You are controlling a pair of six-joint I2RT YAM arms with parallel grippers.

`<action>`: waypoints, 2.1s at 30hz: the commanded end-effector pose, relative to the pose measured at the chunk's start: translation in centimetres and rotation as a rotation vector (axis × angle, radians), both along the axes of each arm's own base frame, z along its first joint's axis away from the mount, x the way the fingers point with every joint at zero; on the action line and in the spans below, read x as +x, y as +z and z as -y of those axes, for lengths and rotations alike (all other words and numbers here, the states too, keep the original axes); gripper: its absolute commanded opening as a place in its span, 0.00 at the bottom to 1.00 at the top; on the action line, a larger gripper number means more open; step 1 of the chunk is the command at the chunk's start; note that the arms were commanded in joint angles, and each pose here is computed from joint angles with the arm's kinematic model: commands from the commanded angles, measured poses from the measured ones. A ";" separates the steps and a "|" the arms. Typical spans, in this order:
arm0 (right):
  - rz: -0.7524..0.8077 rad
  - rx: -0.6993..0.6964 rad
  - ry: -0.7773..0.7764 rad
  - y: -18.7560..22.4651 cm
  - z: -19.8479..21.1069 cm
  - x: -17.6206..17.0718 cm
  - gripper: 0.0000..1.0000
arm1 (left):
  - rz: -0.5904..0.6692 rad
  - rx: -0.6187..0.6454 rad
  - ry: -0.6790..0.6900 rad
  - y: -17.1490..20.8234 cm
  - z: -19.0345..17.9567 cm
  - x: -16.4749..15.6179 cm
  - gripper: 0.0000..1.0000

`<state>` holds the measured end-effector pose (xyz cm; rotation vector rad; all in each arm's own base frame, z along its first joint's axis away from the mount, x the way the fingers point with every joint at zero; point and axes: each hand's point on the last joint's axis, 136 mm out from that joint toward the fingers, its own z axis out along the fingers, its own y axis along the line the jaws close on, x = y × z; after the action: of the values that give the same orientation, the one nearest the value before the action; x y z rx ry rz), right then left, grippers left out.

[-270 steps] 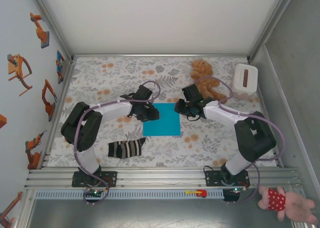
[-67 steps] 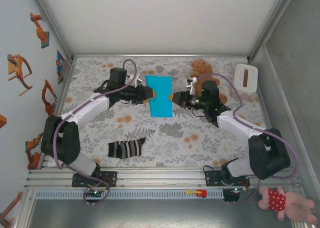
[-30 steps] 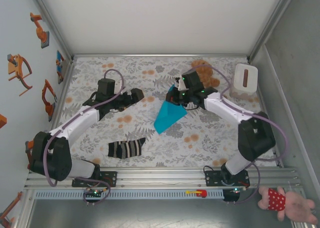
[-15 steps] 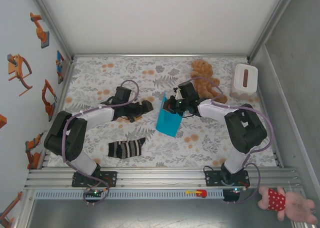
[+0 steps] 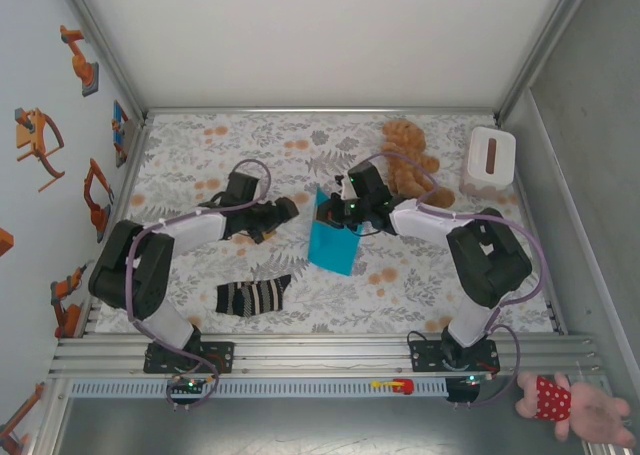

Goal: Fold a paper plane with a square sheet of paper (pick it up from the middle)
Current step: First fold in half a square sheet of paper at the center of the table.

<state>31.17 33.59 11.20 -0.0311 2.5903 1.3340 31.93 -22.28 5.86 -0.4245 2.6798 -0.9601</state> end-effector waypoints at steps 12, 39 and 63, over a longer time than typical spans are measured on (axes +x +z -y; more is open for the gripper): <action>0.075 0.166 -0.010 -0.1 -0.9 -1.1 0.00 | 0.113 0.010 0.112 3.1 -4.4 -0.9 0.94; -0.020 -0.007 -0.138 -6.8 2.6 -2.2 0.00 | 0.018 0.157 -0.266 -0.9 3.4 -4.6 0.66; -0.071 -0.003 -0.134 -7.0 1.8 -1.8 0.00 | -0.058 0.180 -0.330 -3.3 4.4 -4.3 0.47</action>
<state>28.72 31.27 3.63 0.1864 2.6161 1.2866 27.82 -26.83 2.99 0.0096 2.8817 -0.8234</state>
